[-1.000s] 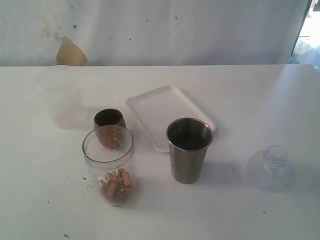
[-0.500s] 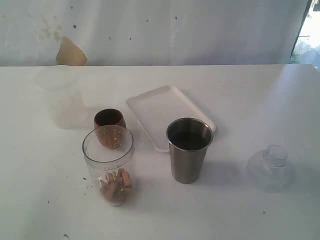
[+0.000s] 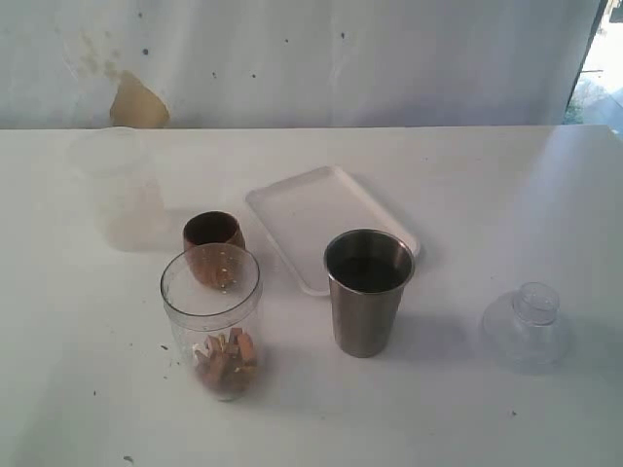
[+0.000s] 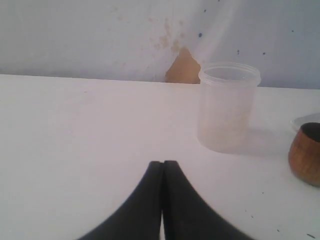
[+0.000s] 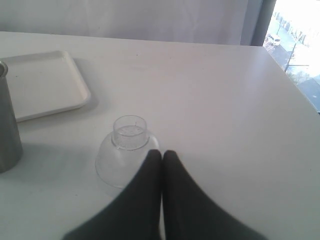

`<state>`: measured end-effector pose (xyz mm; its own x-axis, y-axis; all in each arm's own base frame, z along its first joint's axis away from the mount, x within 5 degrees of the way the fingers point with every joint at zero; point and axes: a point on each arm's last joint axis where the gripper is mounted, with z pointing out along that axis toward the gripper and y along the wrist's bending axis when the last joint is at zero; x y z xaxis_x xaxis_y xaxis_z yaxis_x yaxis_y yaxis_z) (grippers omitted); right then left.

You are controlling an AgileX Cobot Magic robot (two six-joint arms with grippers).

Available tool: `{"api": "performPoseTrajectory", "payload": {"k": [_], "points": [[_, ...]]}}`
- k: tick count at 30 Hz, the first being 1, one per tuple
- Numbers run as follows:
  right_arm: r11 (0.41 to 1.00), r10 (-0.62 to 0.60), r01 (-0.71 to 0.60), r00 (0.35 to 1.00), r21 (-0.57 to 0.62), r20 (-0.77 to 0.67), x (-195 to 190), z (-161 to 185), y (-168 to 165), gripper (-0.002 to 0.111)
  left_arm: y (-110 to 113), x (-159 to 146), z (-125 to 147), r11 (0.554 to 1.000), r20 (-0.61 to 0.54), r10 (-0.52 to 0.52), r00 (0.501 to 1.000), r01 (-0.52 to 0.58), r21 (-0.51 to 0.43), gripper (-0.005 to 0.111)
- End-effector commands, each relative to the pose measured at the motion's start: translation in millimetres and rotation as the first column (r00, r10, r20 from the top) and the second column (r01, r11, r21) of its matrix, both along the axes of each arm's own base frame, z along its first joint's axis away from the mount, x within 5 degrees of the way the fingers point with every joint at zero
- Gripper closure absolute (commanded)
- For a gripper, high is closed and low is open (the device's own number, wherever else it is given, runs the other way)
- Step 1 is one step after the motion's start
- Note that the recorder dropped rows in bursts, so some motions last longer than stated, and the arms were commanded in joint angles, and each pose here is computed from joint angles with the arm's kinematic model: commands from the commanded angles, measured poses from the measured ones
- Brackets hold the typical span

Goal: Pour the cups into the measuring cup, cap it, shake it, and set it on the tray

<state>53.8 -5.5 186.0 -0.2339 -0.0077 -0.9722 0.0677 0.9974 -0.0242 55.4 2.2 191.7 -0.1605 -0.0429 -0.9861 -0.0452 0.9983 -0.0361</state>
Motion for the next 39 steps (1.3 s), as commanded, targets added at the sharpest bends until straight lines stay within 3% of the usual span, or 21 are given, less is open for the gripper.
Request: {"api": "performPoseTrajectory", "payload": {"k": [1, 31, 34, 35, 39], "points": [[1.0, 0.002, -0.002, 1.0, 0.001, 0.008, 0.1, -1.2, 0.2, 0.108, 0.0, 0.1, 0.7, 0.999, 0.019, -0.006, 1.0, 0.005, 0.038, 0.107], [1.0, 0.002, -0.002, 1.0, -0.002, 0.012, 0.2, -0.9, 0.1, 0.108, 0.0, 0.1, 0.5, 0.999, 0.017, -0.007, 1.0, 0.006, 0.045, 0.107], [0.996, 0.023, -0.012, 0.991, -0.085, 0.135, 2.1, 10.9, 0.3, 0.108, 0.0, 0.1, 0.5, 0.999, 0.017, -0.007, 1.0, 0.006, 0.045, 0.107], [0.999, 0.042, -0.031, 0.963, -0.044, 0.267, 2.6, 22.7, 3.0, 0.108, 0.0, 0.1, 0.5, 0.999, 0.017, -0.007, 1.0, 0.006, 0.045, 0.107], [0.996, 0.059, -0.083, 0.862, 0.026, 0.503, -1.0, 45.2, 6.6, 0.108, 0.0, 0.1, 0.5, 0.999, 0.017, -0.007, 1.0, 0.006, 0.045, 0.107]]}}
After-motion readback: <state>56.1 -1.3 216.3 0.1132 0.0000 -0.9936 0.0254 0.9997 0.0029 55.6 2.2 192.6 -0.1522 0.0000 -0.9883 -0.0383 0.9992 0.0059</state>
